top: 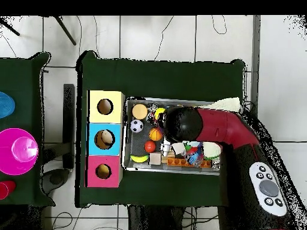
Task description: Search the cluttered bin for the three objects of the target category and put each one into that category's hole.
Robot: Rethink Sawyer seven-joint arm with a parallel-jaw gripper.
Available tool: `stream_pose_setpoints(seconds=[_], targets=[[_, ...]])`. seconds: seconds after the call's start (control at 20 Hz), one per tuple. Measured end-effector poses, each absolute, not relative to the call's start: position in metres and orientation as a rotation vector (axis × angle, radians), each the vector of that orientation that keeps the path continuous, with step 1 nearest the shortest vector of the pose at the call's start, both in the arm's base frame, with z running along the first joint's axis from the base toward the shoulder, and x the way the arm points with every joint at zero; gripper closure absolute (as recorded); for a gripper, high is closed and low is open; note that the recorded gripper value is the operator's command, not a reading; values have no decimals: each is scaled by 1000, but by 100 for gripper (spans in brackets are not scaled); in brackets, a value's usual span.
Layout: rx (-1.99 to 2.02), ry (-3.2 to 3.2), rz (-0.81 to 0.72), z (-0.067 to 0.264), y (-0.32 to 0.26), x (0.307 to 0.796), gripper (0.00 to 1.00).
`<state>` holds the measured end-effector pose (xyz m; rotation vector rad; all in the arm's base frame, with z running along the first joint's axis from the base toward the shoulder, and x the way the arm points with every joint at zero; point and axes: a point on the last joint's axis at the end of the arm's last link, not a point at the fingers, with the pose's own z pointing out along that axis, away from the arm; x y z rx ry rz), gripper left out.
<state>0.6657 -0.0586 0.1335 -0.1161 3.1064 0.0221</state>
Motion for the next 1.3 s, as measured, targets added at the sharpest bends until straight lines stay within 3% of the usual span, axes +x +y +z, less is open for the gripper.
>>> stream_pose_setpoints(seconds=[1.3], targets=[[-172, 3118, 36, 160, -105, 725, 100]])
